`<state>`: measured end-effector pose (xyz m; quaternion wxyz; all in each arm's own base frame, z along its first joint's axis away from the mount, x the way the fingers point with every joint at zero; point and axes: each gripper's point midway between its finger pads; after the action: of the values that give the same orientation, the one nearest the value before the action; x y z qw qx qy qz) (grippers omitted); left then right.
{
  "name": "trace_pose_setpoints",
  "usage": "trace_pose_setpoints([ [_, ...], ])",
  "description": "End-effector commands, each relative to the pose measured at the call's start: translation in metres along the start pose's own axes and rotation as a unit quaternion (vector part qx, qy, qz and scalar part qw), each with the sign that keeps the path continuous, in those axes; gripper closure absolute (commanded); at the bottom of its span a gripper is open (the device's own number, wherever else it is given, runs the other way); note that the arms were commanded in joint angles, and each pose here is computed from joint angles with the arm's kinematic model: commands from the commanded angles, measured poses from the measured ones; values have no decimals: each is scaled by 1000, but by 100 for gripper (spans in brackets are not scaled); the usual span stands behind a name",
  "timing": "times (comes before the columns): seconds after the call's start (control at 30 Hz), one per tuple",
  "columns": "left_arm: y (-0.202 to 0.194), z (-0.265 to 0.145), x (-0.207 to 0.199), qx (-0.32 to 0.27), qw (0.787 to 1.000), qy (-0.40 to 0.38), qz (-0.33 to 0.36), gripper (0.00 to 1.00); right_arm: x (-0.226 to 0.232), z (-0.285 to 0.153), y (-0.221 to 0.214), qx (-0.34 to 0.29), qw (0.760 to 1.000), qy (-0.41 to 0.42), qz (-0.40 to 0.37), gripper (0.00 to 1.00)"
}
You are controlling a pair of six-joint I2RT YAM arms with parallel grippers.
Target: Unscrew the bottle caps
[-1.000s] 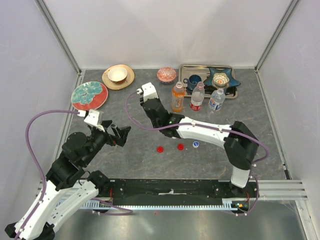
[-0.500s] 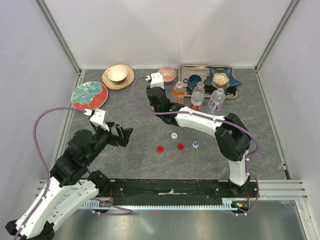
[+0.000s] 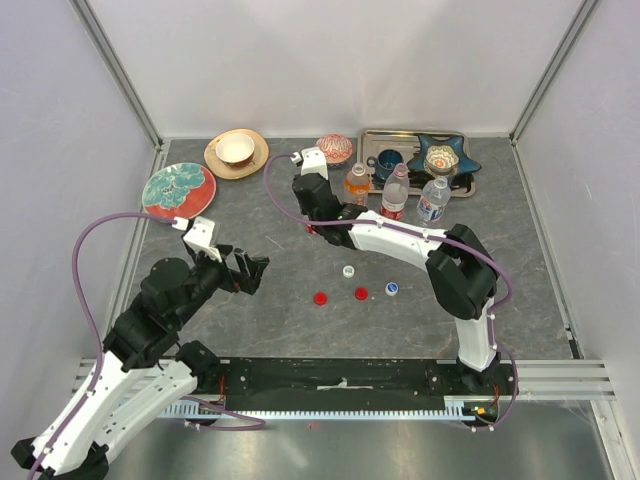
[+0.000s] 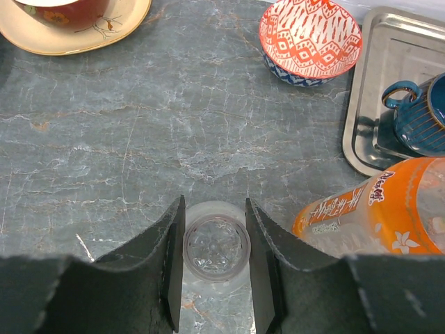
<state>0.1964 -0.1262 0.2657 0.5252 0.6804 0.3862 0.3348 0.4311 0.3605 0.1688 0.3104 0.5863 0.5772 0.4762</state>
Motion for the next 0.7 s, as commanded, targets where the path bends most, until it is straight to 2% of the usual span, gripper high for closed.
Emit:
trace_pose_setpoints([
  [0.0, 11, 4, -2, -18, 1000, -3, -17, 1, 3, -4, 7, 5, 1000, 4, 11, 77],
  [0.1, 11, 5, -3, -16, 1000, -5, -16, 1, 3, -5, 11, 3, 1000, 4, 12, 70],
  [0.27, 10, 7, -7, -14, 1000, -14, -16, 1, 2, -7, 15, -1, 1000, 0, 14, 67],
  [0.47, 13, 8, -9, -16, 1000, -19, -15, 1, 3, -10, 25, -7, 1000, 0, 25, 58],
  [0.67, 12, 11, -9, -13, 1000, -20, -14, 1, 6, -15, 35, -14, 999, 5, 29, 45],
])
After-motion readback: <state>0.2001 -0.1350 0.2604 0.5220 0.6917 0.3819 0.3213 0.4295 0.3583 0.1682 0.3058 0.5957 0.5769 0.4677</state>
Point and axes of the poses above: each gripper's point midway between its finger pads, its own z axis out along the fingers, its own x axis along the line the jaws close on, y = z × x, and after that the axes turned 15 degrees about z, right-handed
